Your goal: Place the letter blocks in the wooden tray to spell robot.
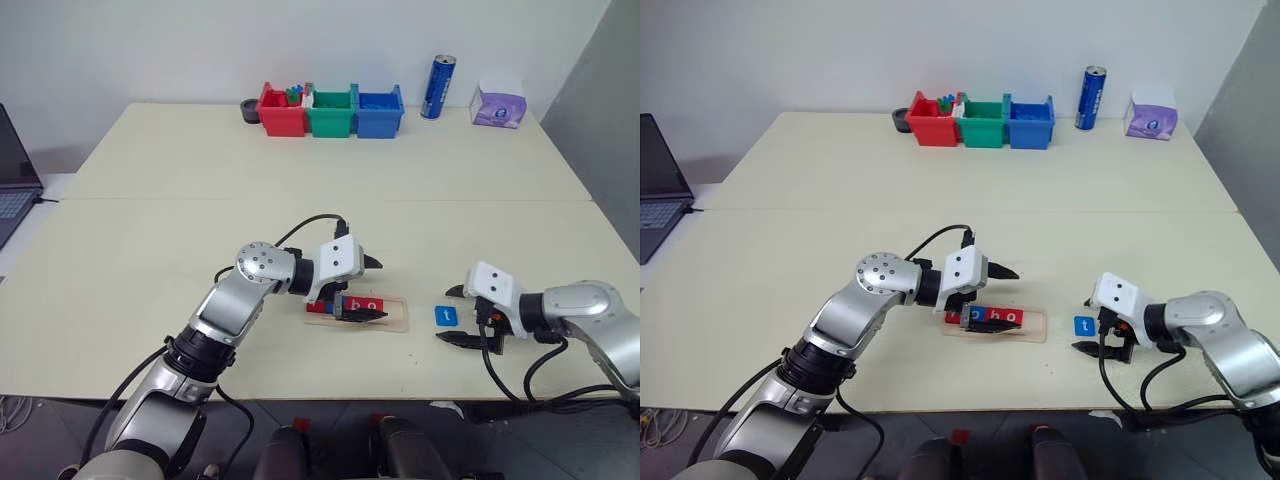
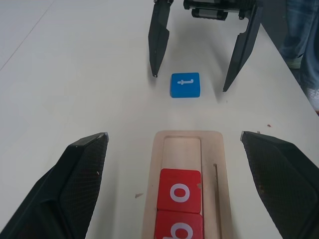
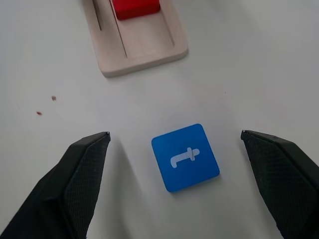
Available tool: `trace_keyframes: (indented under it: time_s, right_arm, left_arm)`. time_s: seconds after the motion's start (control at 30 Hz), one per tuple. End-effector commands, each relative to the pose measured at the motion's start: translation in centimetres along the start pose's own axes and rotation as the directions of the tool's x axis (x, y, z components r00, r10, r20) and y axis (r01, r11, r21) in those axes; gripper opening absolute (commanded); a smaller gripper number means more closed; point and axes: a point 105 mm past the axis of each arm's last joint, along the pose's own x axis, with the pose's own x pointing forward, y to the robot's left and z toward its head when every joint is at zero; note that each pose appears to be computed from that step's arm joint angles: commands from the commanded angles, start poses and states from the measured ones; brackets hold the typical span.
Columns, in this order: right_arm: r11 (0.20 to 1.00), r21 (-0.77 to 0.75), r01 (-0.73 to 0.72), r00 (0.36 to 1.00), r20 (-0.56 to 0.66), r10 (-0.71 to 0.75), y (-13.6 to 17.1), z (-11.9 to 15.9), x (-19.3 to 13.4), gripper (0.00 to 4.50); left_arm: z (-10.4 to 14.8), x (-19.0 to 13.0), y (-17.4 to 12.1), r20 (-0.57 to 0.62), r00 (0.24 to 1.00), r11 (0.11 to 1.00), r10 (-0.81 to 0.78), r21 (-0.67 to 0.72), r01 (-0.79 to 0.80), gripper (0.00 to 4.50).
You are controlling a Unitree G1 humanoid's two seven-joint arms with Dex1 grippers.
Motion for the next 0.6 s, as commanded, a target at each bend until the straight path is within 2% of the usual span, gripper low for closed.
trace_keyframes:
  time_s: [0.03,0.1,0.2,0.43,0.6]
  right_arm:
    - [0.997,-0.073,-0.02,0.999,-0.037,0.017,-0.4,-0.2,-0.2,4.48]
    - [0.997,-0.074,-0.037,0.998,-0.046,0.034,-0.4,-0.4,0.0,4.48]
    - [0.996,-0.077,-0.048,0.998,-0.053,0.044,-0.5,-0.6,0.2,3.89]
    - [0.995,-0.089,-0.048,0.999,-0.03,0.045,-0.9,0.0,0.3,1.45]
    - [0.992,-0.118,-0.048,0.999,-0.003,0.048,-0.8,1.7,-0.1,1.45]
  left_arm:
    - [1.0,-0.3,-0.1,0.024,1.0,0.999,-0.005,0.036,0.004,4.5]
    - [1.0,-0.3,-0.1,0.024,1.0,0.999,-0.003,0.035,0.002,4.5]
    - [0.9,-0.4,-0.1,0.021,1.0,0.999,0.0,0.033,-0.001,4.5]
    - [0.1,-1.3,0.1,-0.01,1.0,1.0,0.02,0.024,-0.02,4.5]
    - [-1.0,-3.0,0.4,-0.049,0.998,0.999,0.041,0.017,-0.04,4.5]
